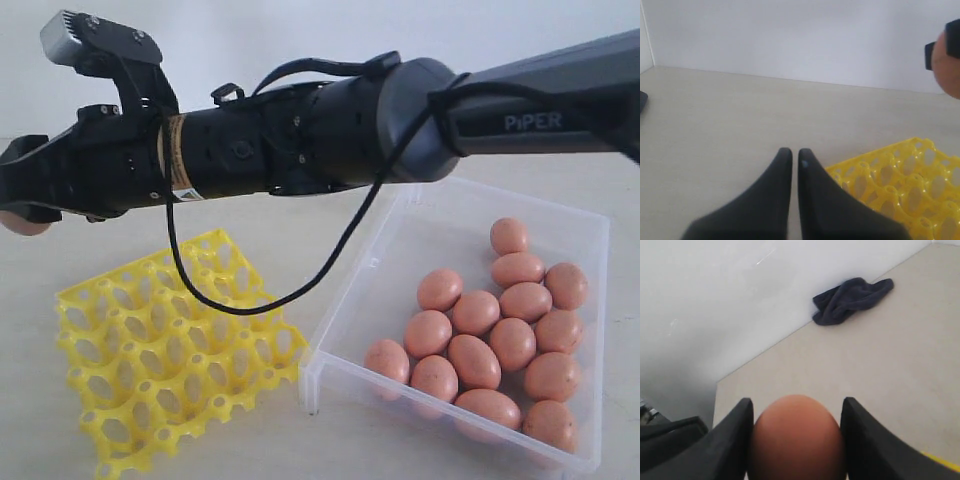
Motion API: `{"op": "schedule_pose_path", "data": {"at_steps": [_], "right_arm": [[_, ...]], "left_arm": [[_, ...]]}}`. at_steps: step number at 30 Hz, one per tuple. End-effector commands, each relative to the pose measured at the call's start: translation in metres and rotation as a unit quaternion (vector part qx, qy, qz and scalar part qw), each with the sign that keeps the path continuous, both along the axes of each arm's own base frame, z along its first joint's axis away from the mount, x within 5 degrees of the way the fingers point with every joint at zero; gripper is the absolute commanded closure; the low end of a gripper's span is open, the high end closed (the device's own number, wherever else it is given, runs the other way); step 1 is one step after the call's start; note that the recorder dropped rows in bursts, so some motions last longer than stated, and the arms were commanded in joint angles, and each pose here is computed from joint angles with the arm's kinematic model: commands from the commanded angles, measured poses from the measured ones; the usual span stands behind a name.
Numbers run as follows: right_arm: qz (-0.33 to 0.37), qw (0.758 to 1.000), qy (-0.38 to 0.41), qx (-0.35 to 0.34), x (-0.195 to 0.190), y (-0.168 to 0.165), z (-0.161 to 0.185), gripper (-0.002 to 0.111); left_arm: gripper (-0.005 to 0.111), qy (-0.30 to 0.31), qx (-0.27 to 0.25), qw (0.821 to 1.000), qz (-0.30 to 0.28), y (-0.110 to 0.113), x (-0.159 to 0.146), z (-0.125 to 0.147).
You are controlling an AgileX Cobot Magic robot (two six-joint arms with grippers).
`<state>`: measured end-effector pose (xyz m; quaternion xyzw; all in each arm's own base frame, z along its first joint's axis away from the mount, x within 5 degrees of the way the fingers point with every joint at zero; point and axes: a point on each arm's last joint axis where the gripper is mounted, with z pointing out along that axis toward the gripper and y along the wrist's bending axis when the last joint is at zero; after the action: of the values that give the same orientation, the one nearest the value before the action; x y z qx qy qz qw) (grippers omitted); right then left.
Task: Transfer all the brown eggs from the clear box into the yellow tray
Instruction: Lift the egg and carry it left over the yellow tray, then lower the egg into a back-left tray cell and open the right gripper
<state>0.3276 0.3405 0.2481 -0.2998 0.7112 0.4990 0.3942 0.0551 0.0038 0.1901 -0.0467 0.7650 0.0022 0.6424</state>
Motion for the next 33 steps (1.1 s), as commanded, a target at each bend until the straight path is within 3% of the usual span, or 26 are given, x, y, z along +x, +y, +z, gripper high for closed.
{"op": "schedule_pose_path", "data": {"at_steps": [1,8,20,33], "right_arm": [[-0.011,1.0,-0.017,-0.007,0.017,0.011,-0.008,0.108],[-0.011,0.996,-0.078,-0.046,0.035,0.023,-0.037,0.108],[-0.01,0.994,-0.049,-0.1,0.043,0.027,-0.116,0.108],[0.008,0.988,-0.113,-0.108,0.042,0.03,-0.119,0.108]], "left_arm": [[0.103,-0.004,0.001,1.0,0.001,0.0,0.0,0.0],[0.103,-0.004,0.001,1.0,0.001,0.0,0.0,0.0],[0.103,-0.004,0.001,1.0,0.001,0.0,0.0,0.0],[0.103,-0.004,0.001,1.0,0.001,0.0,0.0,0.0]]}}
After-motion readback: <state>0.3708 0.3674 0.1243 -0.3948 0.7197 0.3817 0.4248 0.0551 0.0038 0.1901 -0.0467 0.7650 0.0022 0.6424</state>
